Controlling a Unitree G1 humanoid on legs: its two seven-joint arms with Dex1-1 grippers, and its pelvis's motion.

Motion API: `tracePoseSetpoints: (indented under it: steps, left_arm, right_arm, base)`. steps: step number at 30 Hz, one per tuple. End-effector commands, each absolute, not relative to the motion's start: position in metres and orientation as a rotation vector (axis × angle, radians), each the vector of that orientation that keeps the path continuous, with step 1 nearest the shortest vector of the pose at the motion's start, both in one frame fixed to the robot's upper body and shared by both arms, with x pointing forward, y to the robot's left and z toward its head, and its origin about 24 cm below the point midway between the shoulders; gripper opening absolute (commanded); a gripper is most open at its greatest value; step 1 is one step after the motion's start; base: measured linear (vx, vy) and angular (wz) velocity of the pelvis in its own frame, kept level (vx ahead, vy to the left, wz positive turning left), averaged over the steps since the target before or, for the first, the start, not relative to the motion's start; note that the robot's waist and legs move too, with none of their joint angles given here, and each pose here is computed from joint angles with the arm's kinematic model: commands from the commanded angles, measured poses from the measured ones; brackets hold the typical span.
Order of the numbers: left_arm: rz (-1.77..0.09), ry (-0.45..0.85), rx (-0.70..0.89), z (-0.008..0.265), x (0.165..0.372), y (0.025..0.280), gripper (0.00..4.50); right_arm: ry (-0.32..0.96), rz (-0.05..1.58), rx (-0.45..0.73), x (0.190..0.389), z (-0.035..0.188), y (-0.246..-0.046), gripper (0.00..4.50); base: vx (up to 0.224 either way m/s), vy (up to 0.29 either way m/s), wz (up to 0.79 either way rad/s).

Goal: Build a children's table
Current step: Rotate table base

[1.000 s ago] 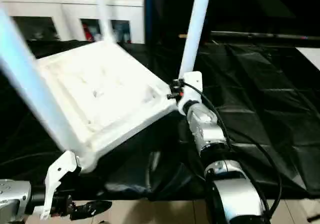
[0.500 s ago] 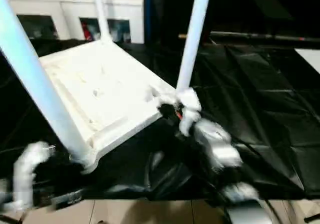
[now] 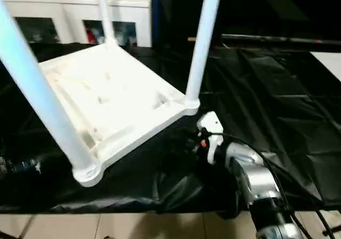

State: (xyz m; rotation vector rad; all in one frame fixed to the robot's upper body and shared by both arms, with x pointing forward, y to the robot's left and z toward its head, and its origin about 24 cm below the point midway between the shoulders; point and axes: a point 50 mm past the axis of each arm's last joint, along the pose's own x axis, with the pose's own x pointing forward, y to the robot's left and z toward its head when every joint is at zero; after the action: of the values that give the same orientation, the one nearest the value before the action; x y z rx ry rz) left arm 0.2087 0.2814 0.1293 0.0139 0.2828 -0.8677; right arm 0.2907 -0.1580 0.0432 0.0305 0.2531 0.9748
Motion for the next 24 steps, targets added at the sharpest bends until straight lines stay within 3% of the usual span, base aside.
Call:
tracePoseSetpoints:
  steps: [1,4,5,10,13,15,19,24]
  left_arm:
    - [-0.926,0.263,-0.012,0.131,0.212,0.272,4.50]
    - [-1.043,0.197,-0.108,0.135,0.221,0.247,4.50]
    - [-1.071,0.182,-0.142,0.137,0.223,0.241,4.50]
    - [-1.163,0.185,-0.221,0.133,0.224,0.224,4.50]
    - [-1.144,0.217,-0.181,0.122,0.230,0.217,4.50]
    - [-1.102,0.193,-0.124,0.114,0.247,0.201,4.50]
    - [-1.106,0.146,-0.114,0.114,0.259,0.182,4.50]
    - [-1.275,0.128,-0.152,0.117,0.262,0.136,4.50]
  right_arm:
    - [0.219,1.018,0.034,0.291,0.054,-0.156,2.28]
    - [0.228,1.047,0.025,0.290,0.056,-0.150,2.47]
    - [0.232,1.044,0.020,0.291,0.056,-0.149,2.71]
    - [0.247,1.036,-0.005,0.294,0.052,-0.144,2.97]
    - [0.259,1.017,-0.018,0.297,0.051,-0.143,3.18]
    - [0.286,0.931,-0.035,0.306,0.046,-0.141,3.32]
    - [0.327,0.832,-0.050,0.313,0.038,-0.139,3.62]
    - [0.361,0.751,-0.091,0.324,0.028,-0.130,4.05]
  base:
    - [0.000,0.000,0.00]
    - [0.000,0.000,0.00]
    - [0.000,0.000,0.00]
    - [0.000,0.000,0.00]
    - [0.000,0.000,0.00]
    - [0.000,0.000,0.00]
    - [0.000,0.000,0.00]
    - [0.000,0.000,0.00]
